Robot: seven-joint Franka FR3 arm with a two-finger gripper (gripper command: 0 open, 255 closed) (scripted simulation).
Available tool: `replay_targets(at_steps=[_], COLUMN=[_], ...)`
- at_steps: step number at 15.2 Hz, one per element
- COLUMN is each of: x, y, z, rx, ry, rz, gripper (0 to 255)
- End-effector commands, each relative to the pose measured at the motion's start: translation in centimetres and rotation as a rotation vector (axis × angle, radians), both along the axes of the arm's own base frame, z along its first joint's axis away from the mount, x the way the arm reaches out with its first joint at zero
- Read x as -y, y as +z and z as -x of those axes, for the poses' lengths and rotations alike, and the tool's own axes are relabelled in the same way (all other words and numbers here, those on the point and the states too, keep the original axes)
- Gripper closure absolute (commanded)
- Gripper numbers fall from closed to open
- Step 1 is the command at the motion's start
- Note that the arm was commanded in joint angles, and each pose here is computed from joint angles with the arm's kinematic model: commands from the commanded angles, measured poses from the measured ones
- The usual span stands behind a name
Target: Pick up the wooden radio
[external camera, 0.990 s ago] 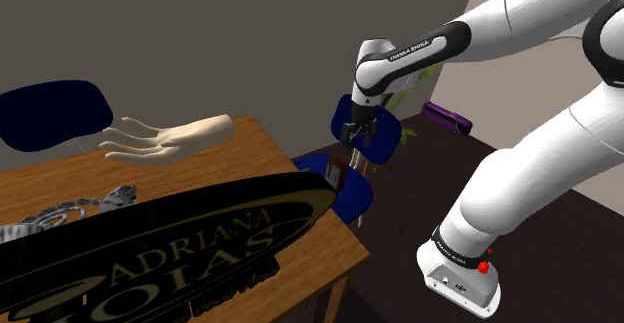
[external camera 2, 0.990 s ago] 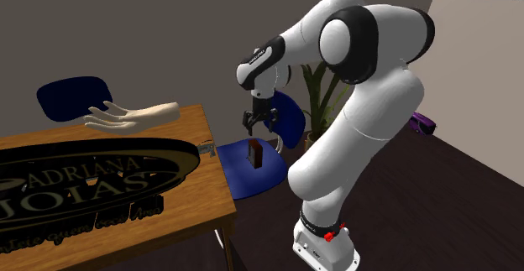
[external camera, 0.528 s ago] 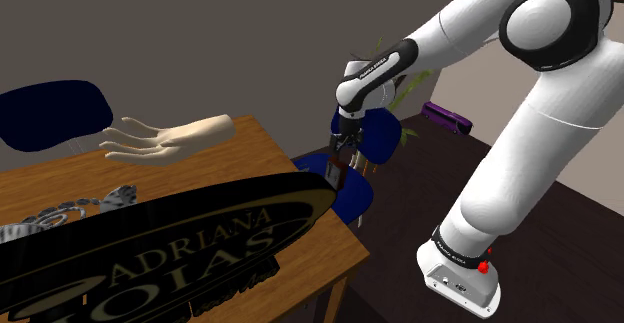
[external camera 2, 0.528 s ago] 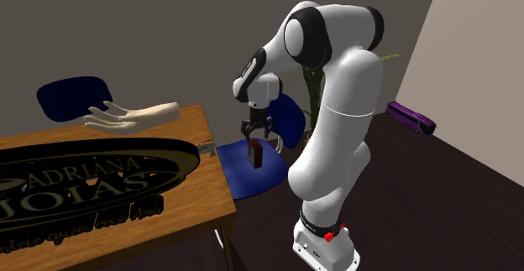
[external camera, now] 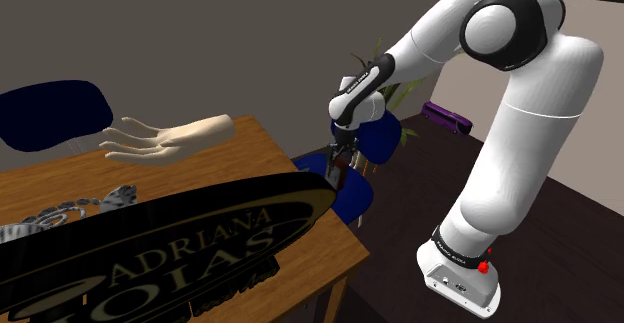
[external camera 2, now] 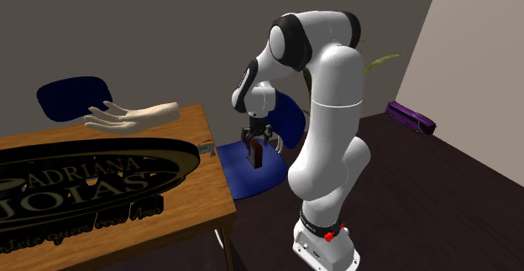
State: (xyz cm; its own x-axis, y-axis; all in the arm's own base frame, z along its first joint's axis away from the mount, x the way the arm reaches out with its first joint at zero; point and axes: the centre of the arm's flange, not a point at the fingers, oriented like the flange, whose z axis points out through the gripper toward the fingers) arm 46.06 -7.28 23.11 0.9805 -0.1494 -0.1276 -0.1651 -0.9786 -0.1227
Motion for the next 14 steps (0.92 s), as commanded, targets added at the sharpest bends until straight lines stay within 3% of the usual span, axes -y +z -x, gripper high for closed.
replay_targets(at_steps=[1, 3, 4, 14], x=[-0.02, -0.02, 0.00, -0.02], y=[-1.35, -1.35, -1.37, -0.82], z=[-0.01, -0.01, 0.02, -0.01], rx=[0.000, 0.000, 0.000, 0.000], ry=[0.000, 0.000, 0.000, 0.000], rz=[0.000, 0.000, 0.000, 0.000], gripper=[0, 0, 255, 255])
